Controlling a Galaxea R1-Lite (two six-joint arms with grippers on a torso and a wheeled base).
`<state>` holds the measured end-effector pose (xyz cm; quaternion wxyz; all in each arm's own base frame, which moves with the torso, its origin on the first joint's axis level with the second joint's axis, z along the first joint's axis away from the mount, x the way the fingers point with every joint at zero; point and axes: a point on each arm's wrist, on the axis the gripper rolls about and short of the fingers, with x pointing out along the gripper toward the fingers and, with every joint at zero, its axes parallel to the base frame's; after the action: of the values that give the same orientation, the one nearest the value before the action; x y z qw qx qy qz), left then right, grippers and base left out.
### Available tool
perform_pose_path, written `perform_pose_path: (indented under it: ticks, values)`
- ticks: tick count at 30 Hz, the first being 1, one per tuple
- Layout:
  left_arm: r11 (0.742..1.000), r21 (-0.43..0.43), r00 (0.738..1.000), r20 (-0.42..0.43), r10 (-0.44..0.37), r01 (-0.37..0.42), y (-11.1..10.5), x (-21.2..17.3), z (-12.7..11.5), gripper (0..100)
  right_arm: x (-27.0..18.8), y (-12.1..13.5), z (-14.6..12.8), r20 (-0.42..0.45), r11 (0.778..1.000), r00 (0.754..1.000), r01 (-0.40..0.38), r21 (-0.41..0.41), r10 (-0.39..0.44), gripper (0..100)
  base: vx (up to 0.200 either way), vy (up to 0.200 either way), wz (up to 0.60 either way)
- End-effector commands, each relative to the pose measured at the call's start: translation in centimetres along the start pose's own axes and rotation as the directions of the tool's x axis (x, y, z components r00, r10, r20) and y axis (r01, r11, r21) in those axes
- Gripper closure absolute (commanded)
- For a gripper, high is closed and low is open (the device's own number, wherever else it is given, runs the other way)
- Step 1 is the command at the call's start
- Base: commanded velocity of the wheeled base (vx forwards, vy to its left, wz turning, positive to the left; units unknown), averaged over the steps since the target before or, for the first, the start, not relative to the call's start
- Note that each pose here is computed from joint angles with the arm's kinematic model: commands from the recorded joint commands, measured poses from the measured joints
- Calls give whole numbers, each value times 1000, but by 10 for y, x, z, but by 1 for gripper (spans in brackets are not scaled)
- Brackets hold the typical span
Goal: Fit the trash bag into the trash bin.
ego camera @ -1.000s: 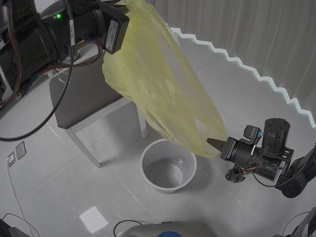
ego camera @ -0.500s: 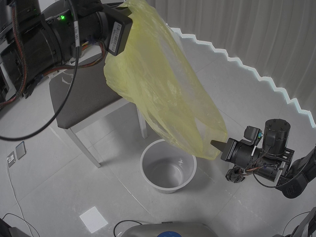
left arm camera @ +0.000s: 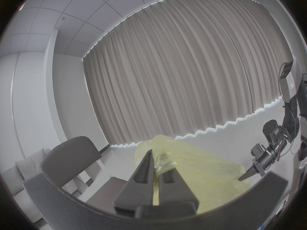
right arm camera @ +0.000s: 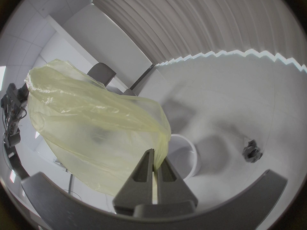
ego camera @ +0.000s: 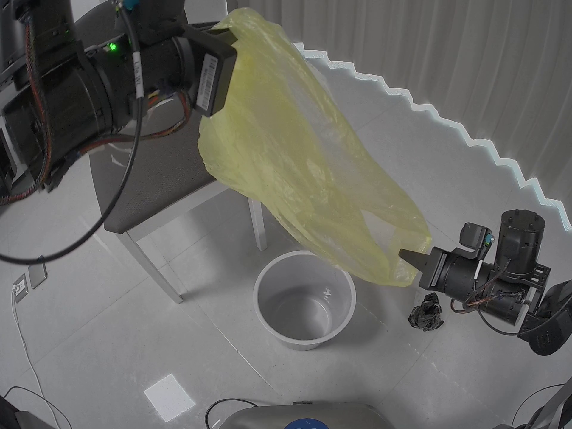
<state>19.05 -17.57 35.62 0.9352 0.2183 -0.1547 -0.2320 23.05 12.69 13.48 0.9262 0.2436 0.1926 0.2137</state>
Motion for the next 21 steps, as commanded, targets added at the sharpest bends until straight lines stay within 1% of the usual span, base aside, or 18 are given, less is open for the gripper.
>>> perform_pose_path:
  ticks: [1, 5, 7, 9, 11, 13, 15, 17, 19, 20, 21]
  values:
    - [999, -33, 999, -51, -12, 10, 0, -6, -10, 100, -20, -4, 14, 54, 999, 998, 21, -41, -19, 100, 0, 0, 0]
    - [996, -76, 992, -116, -45, 36, -6, -14, -26, 100, -29, -7, 11, 43, 995, 999, 37, -89, -33, 100, 0, 0, 0]
    - [995, -88, 991, -126, -48, 38, -7, -17, -29, 100, -30, -8, 9, 38, 994, 999, 38, -104, -34, 100, 0, 0, 0]
    - [992, -123, 988, -146, -55, 37, -7, -24, -34, 100, -34, -8, 5, 35, 985, 998, 52, -163, -47, 100, 0, 0, 0]
    - [990, -139, 984, -168, -57, 33, -6, -30, -39, 100, -40, -6, 8, 56, 979, 998, 47, -197, -36, 100, 0, 0, 0]
    - [987, -157, 979, -190, -69, 39, -7, -33, -42, 100, -42, -3, 12, 69, 976, 997, 42, -213, -28, 100, 0, 0, 0]
    - [982, -185, 975, -206, -80, 41, -9, -34, -45, 100, -41, -1, 15, 63, 972, 997, 45, -230, -31, 100, 0, 0, 0]
    - [974, -221, 966, -237, -105, 52, -14, -37, -52, 100, -39, -1, 15, 16, 966, 998, 58, -250, -56, 100, 0, 0, 0]
    - [971, -229, 956, -263, -128, 67, -21, -40, -59, 100, -39, -1, 10, -44, 965, 997, 57, -255, -71, 100, 0, 0, 0]
    - [971, -228, 955, -266, -129, 68, -21, -40, -60, 100, -39, -1, 10, -49, 965, 996, 57, -255, -72, 100, 0, 0, 0]
    - [970, -230, 950, -277, -144, 80, -26, -40, -64, 100, -38, -2, 7, -82, 965, 993, 61, -255, -85, 100, 0, 0, 0]
